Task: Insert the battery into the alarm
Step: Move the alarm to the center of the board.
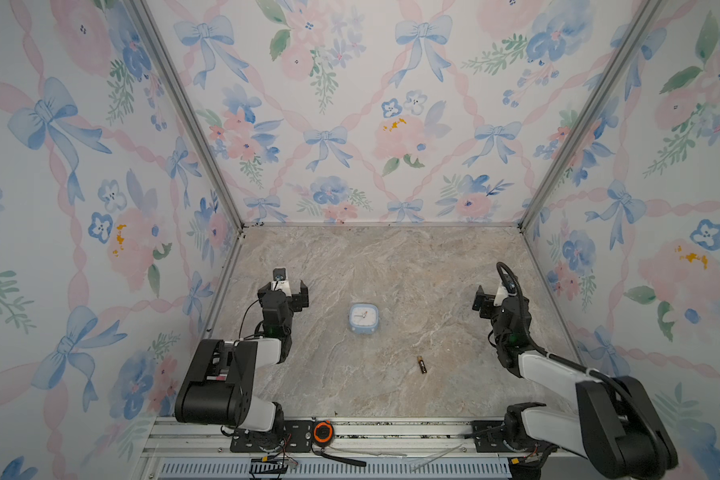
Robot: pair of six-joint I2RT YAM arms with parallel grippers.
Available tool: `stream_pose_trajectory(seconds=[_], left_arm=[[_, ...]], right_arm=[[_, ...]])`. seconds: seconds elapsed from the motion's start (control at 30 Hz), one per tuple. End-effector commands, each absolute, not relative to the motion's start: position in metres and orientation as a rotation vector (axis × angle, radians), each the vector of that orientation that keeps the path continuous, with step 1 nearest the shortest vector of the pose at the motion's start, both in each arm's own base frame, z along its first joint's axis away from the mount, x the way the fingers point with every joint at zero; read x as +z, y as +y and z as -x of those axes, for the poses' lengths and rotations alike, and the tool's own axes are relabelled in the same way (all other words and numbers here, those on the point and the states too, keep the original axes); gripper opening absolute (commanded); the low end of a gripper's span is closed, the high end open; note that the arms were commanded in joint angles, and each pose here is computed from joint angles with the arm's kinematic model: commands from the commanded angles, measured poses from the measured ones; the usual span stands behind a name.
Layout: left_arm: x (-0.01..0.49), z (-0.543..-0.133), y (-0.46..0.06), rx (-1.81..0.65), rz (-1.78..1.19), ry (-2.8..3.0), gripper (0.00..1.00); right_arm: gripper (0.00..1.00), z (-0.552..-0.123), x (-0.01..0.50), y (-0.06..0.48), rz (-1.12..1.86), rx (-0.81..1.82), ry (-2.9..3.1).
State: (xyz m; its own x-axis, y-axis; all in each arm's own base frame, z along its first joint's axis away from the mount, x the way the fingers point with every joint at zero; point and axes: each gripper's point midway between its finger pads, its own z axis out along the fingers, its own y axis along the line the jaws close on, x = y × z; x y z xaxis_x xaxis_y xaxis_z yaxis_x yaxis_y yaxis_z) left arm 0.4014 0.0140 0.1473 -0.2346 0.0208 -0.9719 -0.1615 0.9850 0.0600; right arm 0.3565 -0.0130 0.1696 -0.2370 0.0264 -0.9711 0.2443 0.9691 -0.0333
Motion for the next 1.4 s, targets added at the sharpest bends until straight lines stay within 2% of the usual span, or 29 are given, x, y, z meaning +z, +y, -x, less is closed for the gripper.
stream_pose_trajectory(seconds=[0.0,0.07,0.1,0.13,0.2,0.27,0.37,0.4,0.5,0.6,0.83,1.03,1.37], left_arm=[[0.182,-0.401,0.031,0.154,0.337,1.811,0.95],[0.199,-0.395,0.028,0.058,0.476,1.802,0.91],[0.201,-0.39,0.022,-0.006,0.533,1.808,0.91],[0.2,-0.385,0.012,-0.066,0.544,1.827,0.9],[0.196,-0.375,-0.015,-0.165,0.541,1.875,0.9],[0.187,-0.365,-0.045,-0.261,0.481,1.955,0.9],[0.168,-0.348,-0.097,-0.463,0.339,2.076,0.91],[0.161,-0.342,-0.113,-0.498,0.274,2.114,0.91],[0.14,-0.328,-0.141,-0.455,0.143,2.197,0.94],[0.128,-0.327,-0.155,-0.376,0.089,2.215,0.98],[0.085,-0.344,-0.2,-0.403,0.029,2.435,0.97],[0.063,-0.321,-0.218,-0.425,0.012,2.511,0.98],[0.066,-0.299,-0.227,-0.507,0.021,2.519,0.98]], right_arm=[[0.96,-0.328,0.201,-0.028,-0.417,-0.191,1.889],[0.96,-0.312,0.209,-0.033,-0.548,-0.091,1.775],[0.96,-0.293,0.198,-0.055,-0.779,-0.057,1.67],[0.96,-0.284,0.189,-0.063,-0.889,0.037,1.624],[0.97,-0.283,0.187,-0.059,-0.899,0.129,1.739],[0.93,-0.28,0.186,-0.049,-0.882,0.037,1.918],[0.99,-0.283,0.195,-0.018,-0.699,-0.21,2.1],[0.97,-0.284,0.201,-0.005,-0.643,-0.291,2.128],[0.97,-0.291,0.207,0.037,-0.503,-0.388,2.152],[1.0,-0.304,0.193,0.099,-0.265,-0.261,2.198],[0.99,-0.302,0.169,0.152,-0.212,-0.005,2.325],[0.99,-0.298,0.177,0.149,-0.191,-0.006,2.332],[0.98,-0.299,0.169,0.141,-0.252,0.029,2.348]])
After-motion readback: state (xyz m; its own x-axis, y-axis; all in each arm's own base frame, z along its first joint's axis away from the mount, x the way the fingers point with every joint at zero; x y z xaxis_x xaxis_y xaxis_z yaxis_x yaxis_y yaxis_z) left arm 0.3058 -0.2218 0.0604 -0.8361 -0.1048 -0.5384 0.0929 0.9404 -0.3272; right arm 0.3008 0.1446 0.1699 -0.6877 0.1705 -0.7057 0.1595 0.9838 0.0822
